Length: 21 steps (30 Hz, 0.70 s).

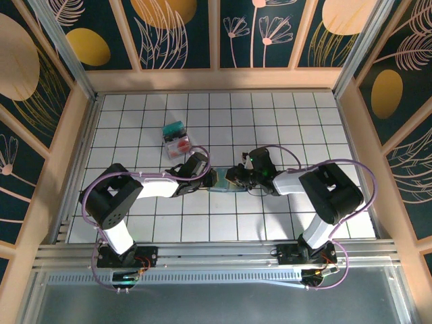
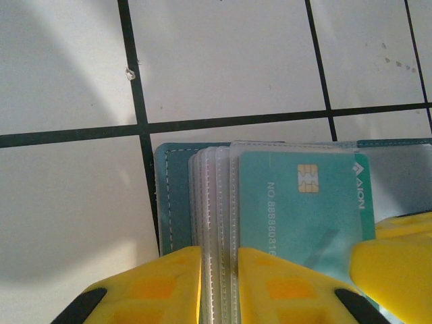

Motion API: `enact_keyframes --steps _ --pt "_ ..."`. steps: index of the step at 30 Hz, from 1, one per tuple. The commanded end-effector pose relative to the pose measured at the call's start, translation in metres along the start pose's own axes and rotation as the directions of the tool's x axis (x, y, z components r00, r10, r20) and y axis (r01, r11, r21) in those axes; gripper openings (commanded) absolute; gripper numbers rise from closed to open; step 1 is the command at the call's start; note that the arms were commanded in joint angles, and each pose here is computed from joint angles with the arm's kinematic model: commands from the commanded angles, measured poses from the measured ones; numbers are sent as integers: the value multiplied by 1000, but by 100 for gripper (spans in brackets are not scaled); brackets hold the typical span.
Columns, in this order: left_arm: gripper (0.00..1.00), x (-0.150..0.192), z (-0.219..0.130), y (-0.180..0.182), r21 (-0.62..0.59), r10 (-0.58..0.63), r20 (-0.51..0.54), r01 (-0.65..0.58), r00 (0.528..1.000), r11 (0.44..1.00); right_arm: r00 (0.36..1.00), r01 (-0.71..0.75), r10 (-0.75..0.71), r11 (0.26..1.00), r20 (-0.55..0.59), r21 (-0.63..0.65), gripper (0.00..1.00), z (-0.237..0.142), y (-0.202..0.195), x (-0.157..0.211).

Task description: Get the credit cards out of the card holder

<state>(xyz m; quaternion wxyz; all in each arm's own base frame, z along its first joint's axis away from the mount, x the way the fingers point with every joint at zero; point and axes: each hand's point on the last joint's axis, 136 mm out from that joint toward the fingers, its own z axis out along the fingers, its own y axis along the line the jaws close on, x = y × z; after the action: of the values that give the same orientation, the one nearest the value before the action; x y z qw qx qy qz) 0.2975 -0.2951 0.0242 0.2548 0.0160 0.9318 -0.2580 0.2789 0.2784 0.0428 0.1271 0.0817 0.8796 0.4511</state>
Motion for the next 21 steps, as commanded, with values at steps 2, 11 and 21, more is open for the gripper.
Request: enact_keyframes --steps 2,11,21 --pt "20 23 6 19 -66 -22 -72 17 997 998 1000 25 -23 994 19 -103 15 -11 23 -5" --pt "19 23 4 22 -78 -40 -70 35 997 996 999 17 -13 991 33 -136 15 -18 25 -11" --pt "18 25 1 24 -77 -94 -51 90 994 993 999 -5 10 992 34 -126 6 -19 17 -12"
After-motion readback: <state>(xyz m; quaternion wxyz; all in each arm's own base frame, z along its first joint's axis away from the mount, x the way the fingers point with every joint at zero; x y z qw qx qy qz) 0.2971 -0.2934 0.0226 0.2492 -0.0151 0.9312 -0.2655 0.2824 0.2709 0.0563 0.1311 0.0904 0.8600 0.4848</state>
